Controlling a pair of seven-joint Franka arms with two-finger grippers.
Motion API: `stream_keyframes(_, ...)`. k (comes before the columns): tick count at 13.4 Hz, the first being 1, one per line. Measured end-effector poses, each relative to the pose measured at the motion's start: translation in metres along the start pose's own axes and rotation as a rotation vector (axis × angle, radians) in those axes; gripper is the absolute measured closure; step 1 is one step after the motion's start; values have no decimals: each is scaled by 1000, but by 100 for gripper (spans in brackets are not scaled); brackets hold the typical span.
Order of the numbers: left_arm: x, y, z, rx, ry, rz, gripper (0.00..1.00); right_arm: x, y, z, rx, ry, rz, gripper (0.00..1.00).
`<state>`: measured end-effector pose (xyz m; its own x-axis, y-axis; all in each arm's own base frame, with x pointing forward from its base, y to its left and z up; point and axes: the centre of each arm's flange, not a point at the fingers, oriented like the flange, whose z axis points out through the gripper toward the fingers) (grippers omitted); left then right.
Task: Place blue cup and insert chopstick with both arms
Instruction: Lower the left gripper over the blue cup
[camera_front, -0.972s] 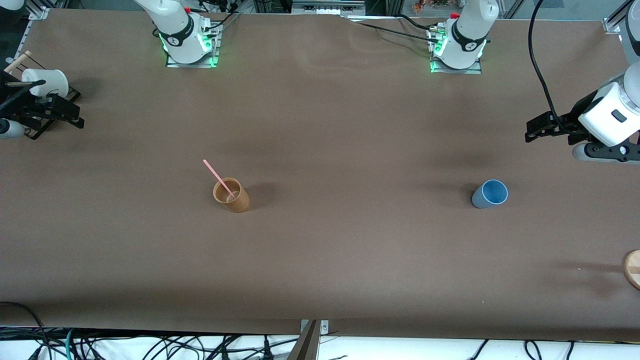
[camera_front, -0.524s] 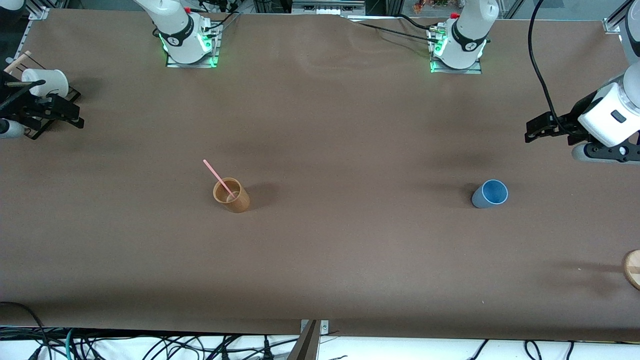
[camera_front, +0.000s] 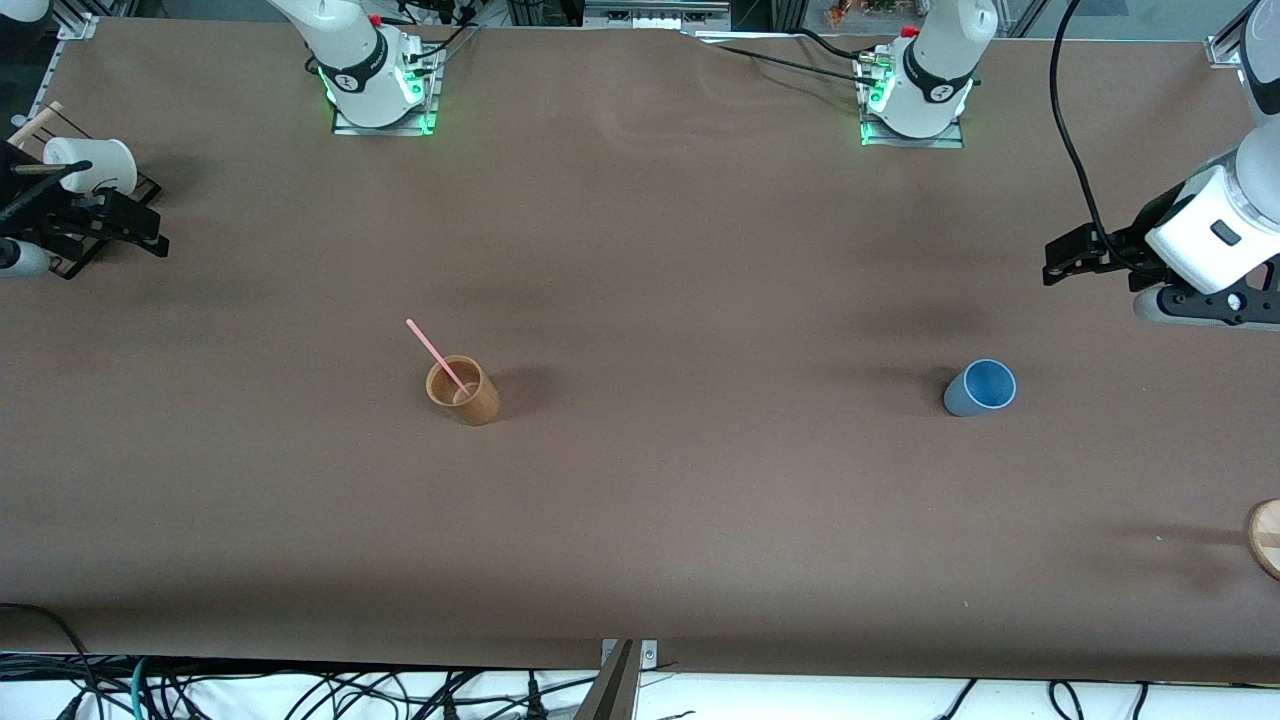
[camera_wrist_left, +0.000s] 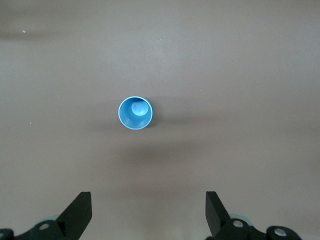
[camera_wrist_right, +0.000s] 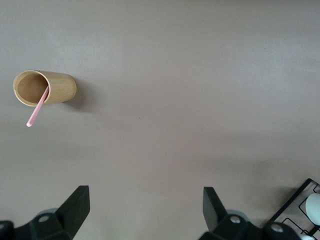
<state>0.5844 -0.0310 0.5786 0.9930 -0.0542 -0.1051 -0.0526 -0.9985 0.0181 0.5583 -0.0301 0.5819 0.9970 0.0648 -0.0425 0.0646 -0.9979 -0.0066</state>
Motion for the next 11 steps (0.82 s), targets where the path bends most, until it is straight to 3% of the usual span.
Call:
stream_keyframes(3, 4, 1, 8, 1, -13, 2, 0, 1, 0, 2, 0, -4, 0, 0)
stream_keyframes(8, 29, -11, 61, 5, -91, 13, 0, 2, -3, 3, 0, -6, -5, 0)
stream_keyframes(11, 42, -34, 113, 19, -45, 65, 0, 3, -3, 4, 0, -8, -5, 0)
